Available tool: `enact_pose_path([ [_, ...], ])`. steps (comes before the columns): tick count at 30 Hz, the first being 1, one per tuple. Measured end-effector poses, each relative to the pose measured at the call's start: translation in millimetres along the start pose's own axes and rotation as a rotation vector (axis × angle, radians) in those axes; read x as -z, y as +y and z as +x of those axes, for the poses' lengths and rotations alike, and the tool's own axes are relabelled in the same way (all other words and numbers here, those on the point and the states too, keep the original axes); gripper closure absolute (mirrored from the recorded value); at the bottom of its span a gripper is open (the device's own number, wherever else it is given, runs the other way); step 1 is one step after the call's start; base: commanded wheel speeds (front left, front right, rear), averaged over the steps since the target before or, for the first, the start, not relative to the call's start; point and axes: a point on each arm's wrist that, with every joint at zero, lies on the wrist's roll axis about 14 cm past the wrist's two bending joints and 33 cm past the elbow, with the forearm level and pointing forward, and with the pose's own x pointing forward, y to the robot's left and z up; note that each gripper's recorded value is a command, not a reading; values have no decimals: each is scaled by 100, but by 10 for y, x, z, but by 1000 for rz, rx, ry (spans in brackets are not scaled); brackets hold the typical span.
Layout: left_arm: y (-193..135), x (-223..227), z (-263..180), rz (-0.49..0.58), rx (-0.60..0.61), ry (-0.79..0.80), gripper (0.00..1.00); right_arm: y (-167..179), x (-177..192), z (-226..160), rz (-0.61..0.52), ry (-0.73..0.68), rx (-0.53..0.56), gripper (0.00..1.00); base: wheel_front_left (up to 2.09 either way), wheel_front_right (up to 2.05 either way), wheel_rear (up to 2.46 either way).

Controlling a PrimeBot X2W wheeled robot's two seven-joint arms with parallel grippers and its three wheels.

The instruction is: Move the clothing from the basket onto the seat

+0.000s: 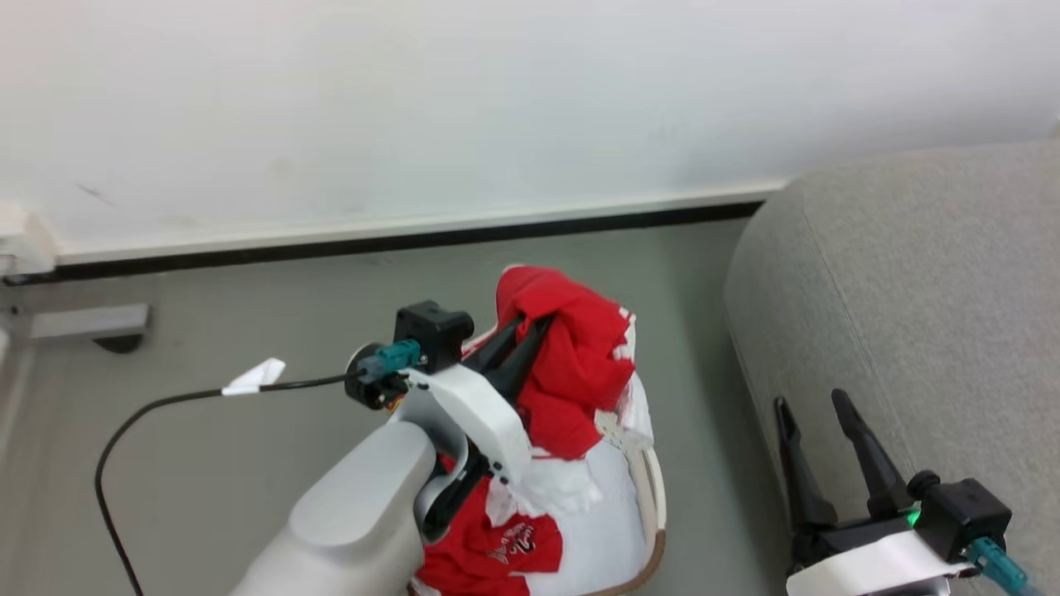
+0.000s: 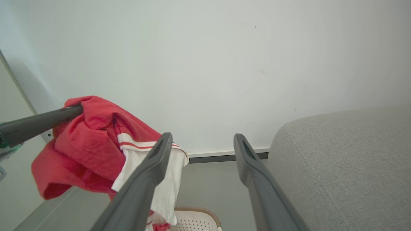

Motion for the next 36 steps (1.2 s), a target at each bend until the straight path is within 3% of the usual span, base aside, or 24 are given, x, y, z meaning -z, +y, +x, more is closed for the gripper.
enact_pose_path([
  [15, -46, -1102, -304, 57, -36, -287, 100, 331, -62, -108, 14, -18, -100, 0, 0, 0, 0],
  [27, -89, -1127, -421, 37, -50, -308, 100, 529, -28, -107, 0, -3, -176, 0, 0, 0, 0],
  [36, -54, -1113, -462, 27, -63, -304, 100, 893, 191, -115, -107, 75, -354, 0, 0, 0, 0],
])
